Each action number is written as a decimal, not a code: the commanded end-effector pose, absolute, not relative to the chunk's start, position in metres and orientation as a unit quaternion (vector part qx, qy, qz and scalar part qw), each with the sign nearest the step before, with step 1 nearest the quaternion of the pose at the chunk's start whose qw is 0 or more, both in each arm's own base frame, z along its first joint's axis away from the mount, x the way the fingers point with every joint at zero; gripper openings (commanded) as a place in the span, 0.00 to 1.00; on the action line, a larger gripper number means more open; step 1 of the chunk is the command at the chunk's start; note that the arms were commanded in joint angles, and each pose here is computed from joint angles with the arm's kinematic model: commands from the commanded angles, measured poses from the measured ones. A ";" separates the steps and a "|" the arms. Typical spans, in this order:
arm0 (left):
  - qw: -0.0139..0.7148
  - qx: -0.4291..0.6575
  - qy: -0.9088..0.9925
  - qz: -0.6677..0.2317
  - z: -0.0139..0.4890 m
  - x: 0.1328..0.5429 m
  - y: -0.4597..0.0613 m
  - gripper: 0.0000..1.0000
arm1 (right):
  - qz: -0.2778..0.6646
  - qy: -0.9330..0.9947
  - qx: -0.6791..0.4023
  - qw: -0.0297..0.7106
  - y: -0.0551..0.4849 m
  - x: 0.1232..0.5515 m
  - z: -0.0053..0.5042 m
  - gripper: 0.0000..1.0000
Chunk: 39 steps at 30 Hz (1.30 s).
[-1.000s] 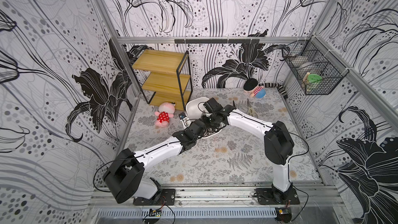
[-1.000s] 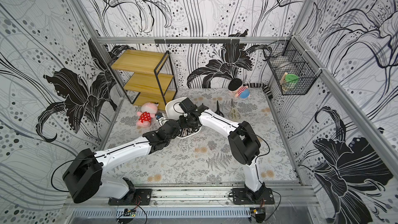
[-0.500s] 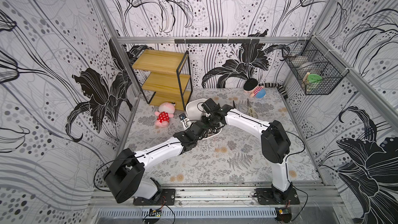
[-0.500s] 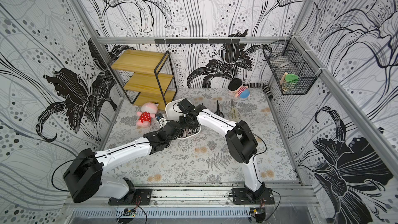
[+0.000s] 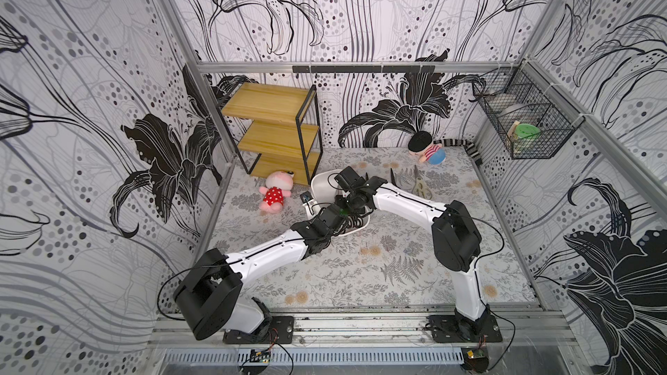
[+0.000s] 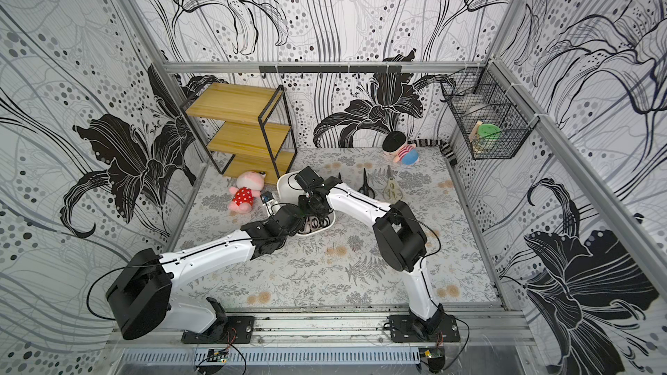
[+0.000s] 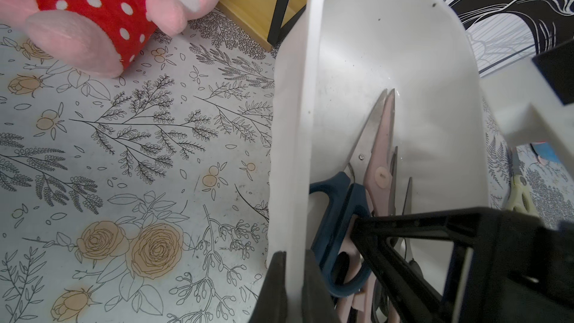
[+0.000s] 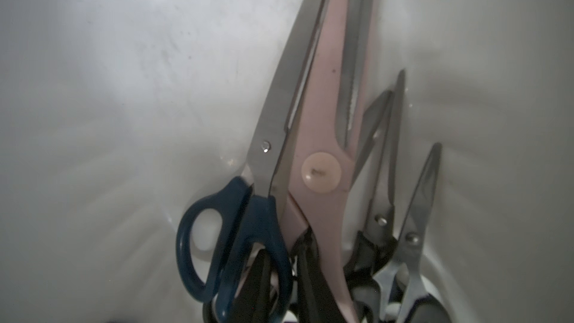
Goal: Take the scissors out of the storage box
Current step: Pick up the scissors from the storage box.
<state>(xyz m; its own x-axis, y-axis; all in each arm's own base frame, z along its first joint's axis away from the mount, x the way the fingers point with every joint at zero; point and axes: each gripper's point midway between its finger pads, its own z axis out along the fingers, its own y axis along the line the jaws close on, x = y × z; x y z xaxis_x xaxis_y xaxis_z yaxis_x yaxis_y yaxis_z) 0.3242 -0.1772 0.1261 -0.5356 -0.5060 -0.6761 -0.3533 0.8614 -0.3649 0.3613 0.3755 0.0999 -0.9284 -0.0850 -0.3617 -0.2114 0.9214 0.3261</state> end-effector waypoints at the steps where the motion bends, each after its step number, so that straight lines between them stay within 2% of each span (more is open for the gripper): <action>1: 0.486 -0.294 0.800 -0.194 0.193 0.345 -0.195 0.00 | 0.105 0.980 -0.079 0.147 0.353 0.355 0.059 0.20; 4: 0.489 -0.294 0.798 -0.196 0.196 0.346 -0.195 0.00 | 0.107 0.980 -0.076 0.147 0.354 0.354 0.057 0.14; 7: 0.489 -0.292 0.798 -0.197 0.196 0.346 -0.196 0.00 | 0.113 0.980 -0.074 0.148 0.356 0.355 0.058 0.00; 14: 0.482 -0.288 0.807 -0.184 0.188 0.345 -0.195 0.00 | 0.133 0.974 -0.093 0.161 0.362 0.355 0.071 0.00; 19: 0.471 -0.288 0.817 -0.167 0.172 0.343 -0.188 0.00 | 0.153 0.960 -0.129 0.193 0.361 0.353 0.100 0.00; 23: 0.460 -0.287 0.825 -0.162 0.161 0.342 -0.185 0.00 | 0.156 0.957 -0.155 0.188 0.357 0.344 0.104 0.00; 31: 0.454 -0.281 0.832 -0.151 0.154 0.344 -0.179 0.00 | 0.144 0.958 -0.155 0.194 0.345 0.337 0.105 0.00; 39: 0.436 -0.274 0.846 -0.140 0.139 0.343 -0.179 0.00 | 0.152 0.950 -0.160 0.219 0.342 0.338 0.128 0.00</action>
<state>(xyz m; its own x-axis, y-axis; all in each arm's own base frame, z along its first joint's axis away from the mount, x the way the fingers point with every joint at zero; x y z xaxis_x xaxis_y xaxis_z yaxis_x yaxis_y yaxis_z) 0.3262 -0.1768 0.1191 -0.5516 -0.5236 -0.6492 -0.3501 0.8518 -0.3896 0.3409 0.3528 0.1133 -0.8668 -0.2284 -0.4432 -0.3622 0.8993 0.2449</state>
